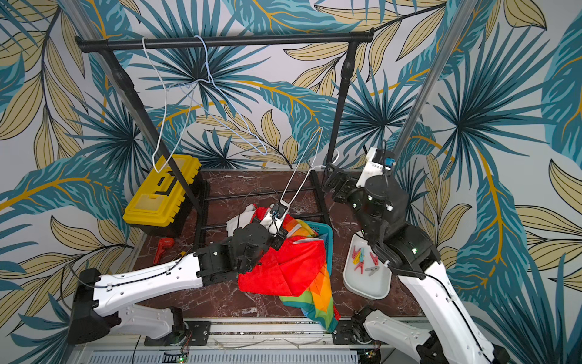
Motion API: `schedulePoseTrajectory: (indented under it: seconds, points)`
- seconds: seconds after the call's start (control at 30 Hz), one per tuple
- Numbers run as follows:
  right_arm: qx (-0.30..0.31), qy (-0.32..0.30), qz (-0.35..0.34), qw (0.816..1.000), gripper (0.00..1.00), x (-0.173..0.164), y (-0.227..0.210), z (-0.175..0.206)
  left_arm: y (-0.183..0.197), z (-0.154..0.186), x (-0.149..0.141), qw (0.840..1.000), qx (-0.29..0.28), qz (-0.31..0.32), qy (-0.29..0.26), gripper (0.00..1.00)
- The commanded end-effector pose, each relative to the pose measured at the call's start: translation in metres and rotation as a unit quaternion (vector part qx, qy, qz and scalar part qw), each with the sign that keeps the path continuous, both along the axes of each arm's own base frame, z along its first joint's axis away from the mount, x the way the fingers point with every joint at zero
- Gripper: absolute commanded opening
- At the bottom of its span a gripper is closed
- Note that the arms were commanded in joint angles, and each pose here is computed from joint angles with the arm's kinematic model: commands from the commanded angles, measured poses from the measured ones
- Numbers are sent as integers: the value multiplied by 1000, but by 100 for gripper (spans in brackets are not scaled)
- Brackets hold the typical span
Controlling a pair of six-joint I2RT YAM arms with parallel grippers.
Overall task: Remove the clothespins securing jackets to the hanger
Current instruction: Place the hanger at the clothesline.
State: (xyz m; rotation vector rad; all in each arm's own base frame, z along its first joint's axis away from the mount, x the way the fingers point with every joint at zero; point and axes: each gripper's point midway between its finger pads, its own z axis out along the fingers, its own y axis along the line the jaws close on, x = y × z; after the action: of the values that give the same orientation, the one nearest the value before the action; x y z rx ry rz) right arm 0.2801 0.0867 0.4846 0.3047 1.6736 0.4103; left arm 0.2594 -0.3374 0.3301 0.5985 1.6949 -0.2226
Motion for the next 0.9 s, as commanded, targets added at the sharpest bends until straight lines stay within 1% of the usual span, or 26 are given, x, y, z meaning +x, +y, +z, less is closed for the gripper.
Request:
schedulePoseTrajectory:
  seconds: [0.0,0.07,0.1,0.2,0.3,0.4,0.47,0.57,0.67,0.77,0.87]
  points:
    - [-20,14,-13,1000,100,-17,-17,-12,12,38,-11,997,-71,-8,29,0]
    - [-24,14,-26,999,100,-24,-26,-17,22,52,-13,994,-101,9,47,0]
    - [-24,13,-33,999,99,-28,-31,-19,23,58,-16,993,-109,5,51,0]
    - [-28,15,-43,999,99,-35,-39,-26,32,81,-22,985,-163,3,56,0]
    - [-37,30,-42,998,100,-33,-37,-37,34,112,-23,979,-198,0,46,0]
    - [-38,43,-28,998,99,-28,-29,-47,32,147,-18,973,-229,2,32,0]
    - [-36,48,-16,998,100,-25,-23,-52,29,164,-8,967,-251,1,44,0]
    - [-34,54,-7,998,99,-23,-18,-58,25,176,12,957,-280,-8,80,0]
    - [-32,57,-5,998,100,-23,-17,-62,24,192,29,956,-284,-3,73,0]
    - [-35,59,-4,998,99,-24,-17,-64,26,200,53,949,-300,-6,96,0]
    - [-36,58,-5,998,100,-25,-18,-63,34,206,75,943,-317,0,104,0]
